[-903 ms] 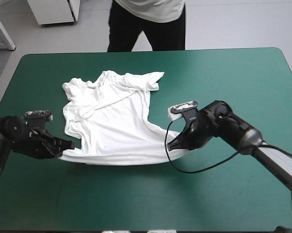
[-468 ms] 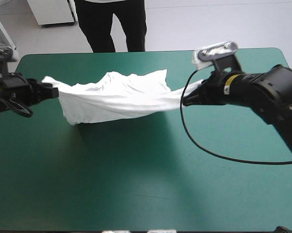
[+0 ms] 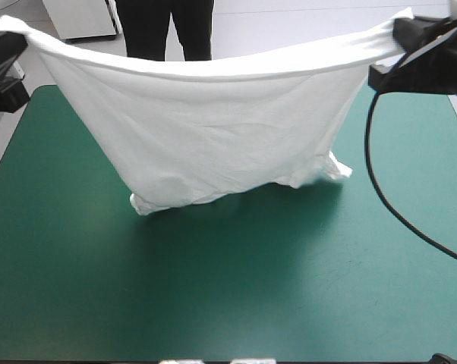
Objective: Fold the cloth
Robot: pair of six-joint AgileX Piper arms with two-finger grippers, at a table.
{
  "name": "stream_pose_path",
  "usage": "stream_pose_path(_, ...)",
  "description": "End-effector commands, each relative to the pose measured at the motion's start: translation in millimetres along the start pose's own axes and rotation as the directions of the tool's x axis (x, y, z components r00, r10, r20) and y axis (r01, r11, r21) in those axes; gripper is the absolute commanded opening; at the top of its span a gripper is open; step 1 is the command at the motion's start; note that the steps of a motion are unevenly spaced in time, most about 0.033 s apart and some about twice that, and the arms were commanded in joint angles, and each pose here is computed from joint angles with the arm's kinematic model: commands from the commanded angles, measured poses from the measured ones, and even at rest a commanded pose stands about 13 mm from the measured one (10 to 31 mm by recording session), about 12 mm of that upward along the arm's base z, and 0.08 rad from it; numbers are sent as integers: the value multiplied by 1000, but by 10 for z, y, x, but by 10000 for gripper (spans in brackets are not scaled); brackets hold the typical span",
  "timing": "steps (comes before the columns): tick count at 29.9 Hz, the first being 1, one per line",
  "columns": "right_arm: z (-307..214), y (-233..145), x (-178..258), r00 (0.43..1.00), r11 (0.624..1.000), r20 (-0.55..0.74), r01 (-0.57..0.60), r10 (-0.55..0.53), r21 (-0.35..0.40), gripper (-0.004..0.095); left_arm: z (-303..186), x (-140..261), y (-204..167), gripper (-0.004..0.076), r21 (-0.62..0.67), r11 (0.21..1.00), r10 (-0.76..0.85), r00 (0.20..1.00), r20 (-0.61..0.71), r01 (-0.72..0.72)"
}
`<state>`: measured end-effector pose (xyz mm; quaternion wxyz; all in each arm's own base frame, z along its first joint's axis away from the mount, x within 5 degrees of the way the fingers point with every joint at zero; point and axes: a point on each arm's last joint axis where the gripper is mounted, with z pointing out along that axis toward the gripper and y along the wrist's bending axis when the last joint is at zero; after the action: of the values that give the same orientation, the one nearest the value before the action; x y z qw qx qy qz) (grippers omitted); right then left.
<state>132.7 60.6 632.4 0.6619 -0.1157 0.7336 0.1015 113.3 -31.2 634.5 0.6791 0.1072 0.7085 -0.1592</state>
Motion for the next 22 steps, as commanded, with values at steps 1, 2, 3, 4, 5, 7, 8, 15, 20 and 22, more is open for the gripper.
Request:
stream_pose_path(1,-311,-113,-214,984,999,174,28,-32,27,-11,-162,-286,-129,-10,58,998,7,970,244,-22)
stream_pose_path(2,-365,-127,-260,976,999,216,25,-30,26,-11,-201,-328,-156,-10,67,997,14,960,281,-34)
stream_pose_path(3,-410,-137,-302,967,999,255,22,-28,25,-11,-244,-373,-182,-10,75,996,18,947,321,-44)
stream_pose_path(4,-442,-143,-333,958,1000,285,18,-24,24,-11,-265,-410,-193,-10,78,996,21,935,354,-51)
stream_pose_path(5,-467,-147,-367,949,1000,316,15,-21,22,-11,-297,-440,-206,-10,76,995,27,923,383,-60)
stream_pose_path(7,-520,-156,-416,930,1000,367,11,-17,19,-11,-338,-486,-227,-10,81,994,30,902,430,-72)
stream_pose_path(8,-526,-155,-430,924,1000,383,11,-17,18,-11,-348,-498,-229,-10,75,994,42,895,443,-83)
stream_pose_path(15,-217,-88,-421,934,997,353,38,-57,61,-11,78,-465,-6,-10,68,997,17,918,397,-47)
stream_pose_path(20,388,-14,-384,934,969,314,104,-173,225,-12,515,-495,271,-10,15,999,37,880,474,-50)
stream_pose_path(22,597,15,-393,920,959,351,78,-175,274,-13,641,-518,359,-10,5,999,30,850,526,-39)
